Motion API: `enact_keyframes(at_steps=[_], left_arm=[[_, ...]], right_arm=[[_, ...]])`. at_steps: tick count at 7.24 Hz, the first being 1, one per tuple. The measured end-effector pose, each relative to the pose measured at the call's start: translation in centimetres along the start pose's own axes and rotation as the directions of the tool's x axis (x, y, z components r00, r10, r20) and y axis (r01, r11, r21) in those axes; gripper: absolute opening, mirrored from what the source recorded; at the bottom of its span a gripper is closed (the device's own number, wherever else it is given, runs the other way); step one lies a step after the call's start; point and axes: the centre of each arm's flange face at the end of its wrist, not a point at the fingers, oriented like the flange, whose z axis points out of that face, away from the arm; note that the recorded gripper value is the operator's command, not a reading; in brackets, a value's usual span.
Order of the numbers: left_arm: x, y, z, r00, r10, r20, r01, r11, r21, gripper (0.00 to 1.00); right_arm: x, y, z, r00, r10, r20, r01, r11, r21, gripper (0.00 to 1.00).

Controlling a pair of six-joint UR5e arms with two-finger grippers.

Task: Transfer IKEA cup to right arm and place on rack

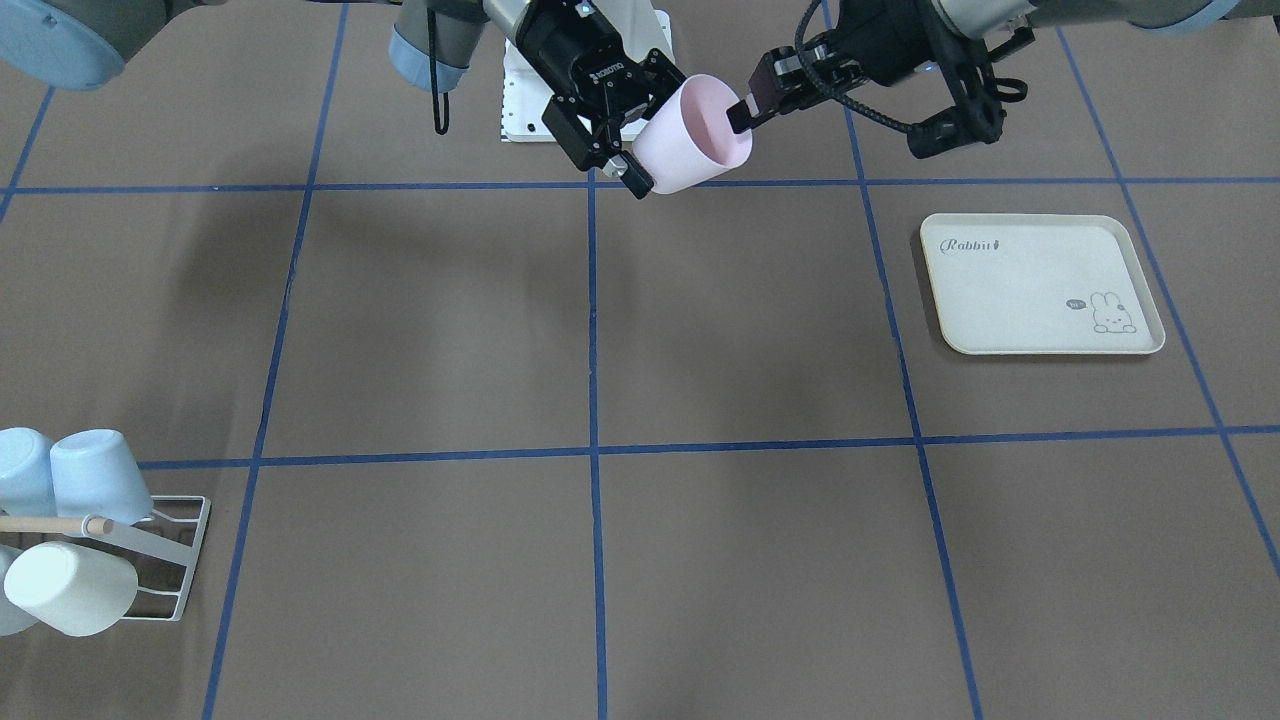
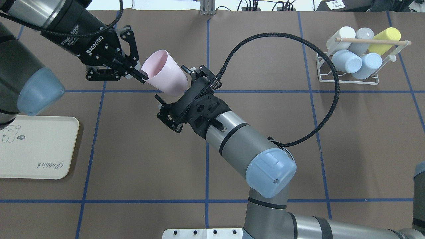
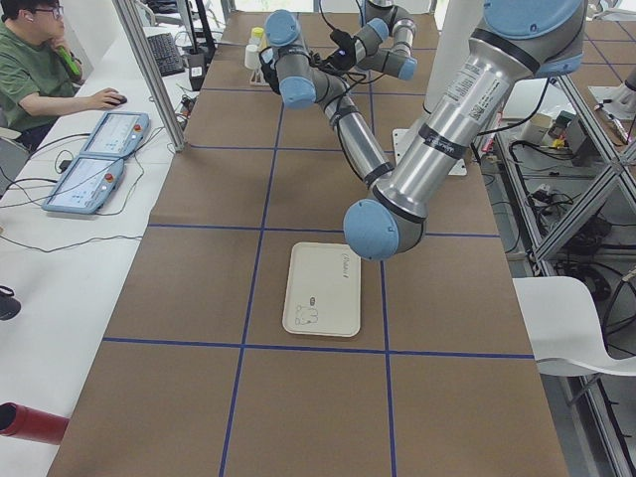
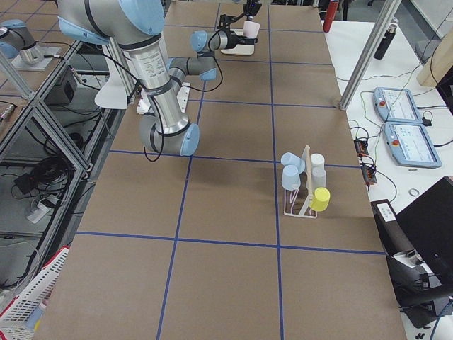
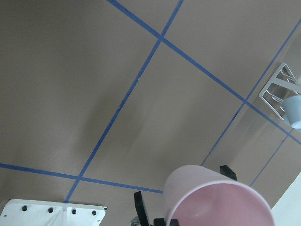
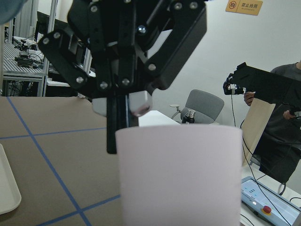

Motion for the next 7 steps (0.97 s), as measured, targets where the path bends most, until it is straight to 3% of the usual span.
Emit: enact_keyframes(at_steps=[2, 3, 4, 7], left_arm=[[-0.03, -0.01, 0.02, 1.000, 0.001, 0.000, -0.001, 1.000, 0.000, 0.00], [0.02, 0.03, 0.03, 1.000, 0.003, -0.001, -0.003, 1.000, 0.000, 0.69], [0.01, 0.05, 0.08, 1.000, 0.015, -0.003, -0.015, 1.000, -0.003, 1.00], [-0.15, -0.08, 0.16, 0.996, 0.081, -0.027, -0.081, 0.997, -0.009, 1.00]], right_arm=[[-0.24, 0.09, -0.21, 0.999, -0.001, -0.041, 0.001, 1.000, 0.004, 0.57], [-0.42, 0.13, -0.30, 0.999, -0.001, -0.054, 0.001, 1.000, 0.005, 0.55], [-0.44, 0.16, -0.33, 0.998, -0.001, -0.061, 0.001, 1.000, 0.005, 0.55], [-0.49, 0.32, -0.36, 0.998, -0.003, -0.064, 0.003, 1.000, 0.003, 0.55]])
